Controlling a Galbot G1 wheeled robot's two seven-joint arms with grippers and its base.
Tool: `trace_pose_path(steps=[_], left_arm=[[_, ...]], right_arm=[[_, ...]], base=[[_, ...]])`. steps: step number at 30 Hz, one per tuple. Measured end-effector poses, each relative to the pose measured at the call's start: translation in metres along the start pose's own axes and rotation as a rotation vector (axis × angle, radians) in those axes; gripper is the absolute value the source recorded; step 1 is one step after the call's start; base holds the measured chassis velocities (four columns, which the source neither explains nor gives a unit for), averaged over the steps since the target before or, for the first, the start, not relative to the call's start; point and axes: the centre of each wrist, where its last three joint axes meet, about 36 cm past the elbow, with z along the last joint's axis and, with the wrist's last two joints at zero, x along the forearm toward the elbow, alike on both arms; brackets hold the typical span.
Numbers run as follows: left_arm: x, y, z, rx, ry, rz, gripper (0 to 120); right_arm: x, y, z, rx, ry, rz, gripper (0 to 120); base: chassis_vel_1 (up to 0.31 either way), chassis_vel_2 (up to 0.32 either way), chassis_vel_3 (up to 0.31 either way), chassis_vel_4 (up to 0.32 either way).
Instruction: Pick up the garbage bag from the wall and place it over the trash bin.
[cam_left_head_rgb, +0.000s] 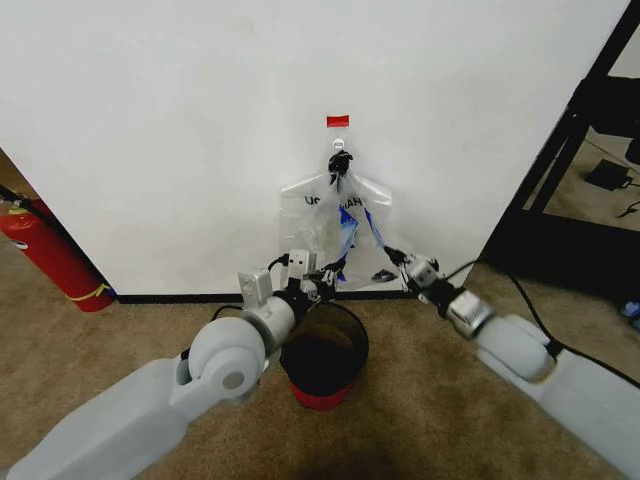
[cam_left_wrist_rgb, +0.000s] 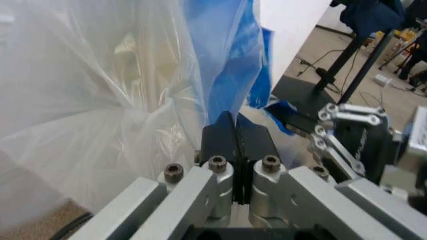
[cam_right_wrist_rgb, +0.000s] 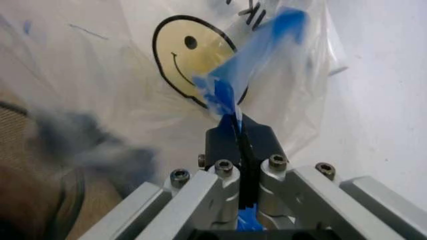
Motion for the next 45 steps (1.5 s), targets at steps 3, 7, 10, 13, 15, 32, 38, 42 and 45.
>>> trace_pose_path(steps=[3,7,10,13,15,32,38,42,45], left_arm=[[0.006,-0.004,0.003,0.002,0.002,0.009,0],[0.012,-0.007,0.006,0.004,-0.004,0.015,0],[0.020,-0.009,0.005,0.000,-0.020,0.016,0],[0.026,-0.011,-0.001,-0.005,-0.045,0.018,0],[0.031,-0.012,-0.009,-0.013,-0.074,0.021,0],[0.050,-0.029,-0.064,-0.051,-0.217,0.082,0],[0.036,-0.023,-0.066,-0.035,-0.216,0.068,0],[0.024,-0.010,-0.052,-0.027,-0.210,0.022,0],[0.017,0.001,-0.040,-0.001,-0.204,-0.023,0]], right_arm=[[0.011,0.008,-0.003,-0.006,0.003,0.001,0],[0.016,0.011,-0.008,-0.012,-0.005,0.010,0],[0.020,0.011,-0.017,-0.026,-0.023,0.037,0],[0.020,0.008,-0.026,-0.044,-0.033,0.068,0],[0.020,0.005,-0.034,-0.069,-0.045,0.105,0],[0.033,-0.024,-0.120,-0.267,-0.143,0.205,0],[0.024,-0.020,-0.120,-0.322,-0.140,0.215,0],[0.013,-0.015,-0.111,-0.350,-0.125,0.224,0],[0.004,-0.010,-0.103,-0.379,-0.112,0.228,0]], base=[[0.000,0.000,0.000,0.000],[0.000,0.000,0.000,0.000],[0.000,0.000,0.000,0.000],[0.000,0.000,0.000,0.000],[0.000,0.000,0.000,0.000],[0.000,0.000,0.000,0.000],[0.000,0.000,0.000,0.000],[0.000,0.000,0.000,0.000],[0.000,0.000,0.000,0.000]])
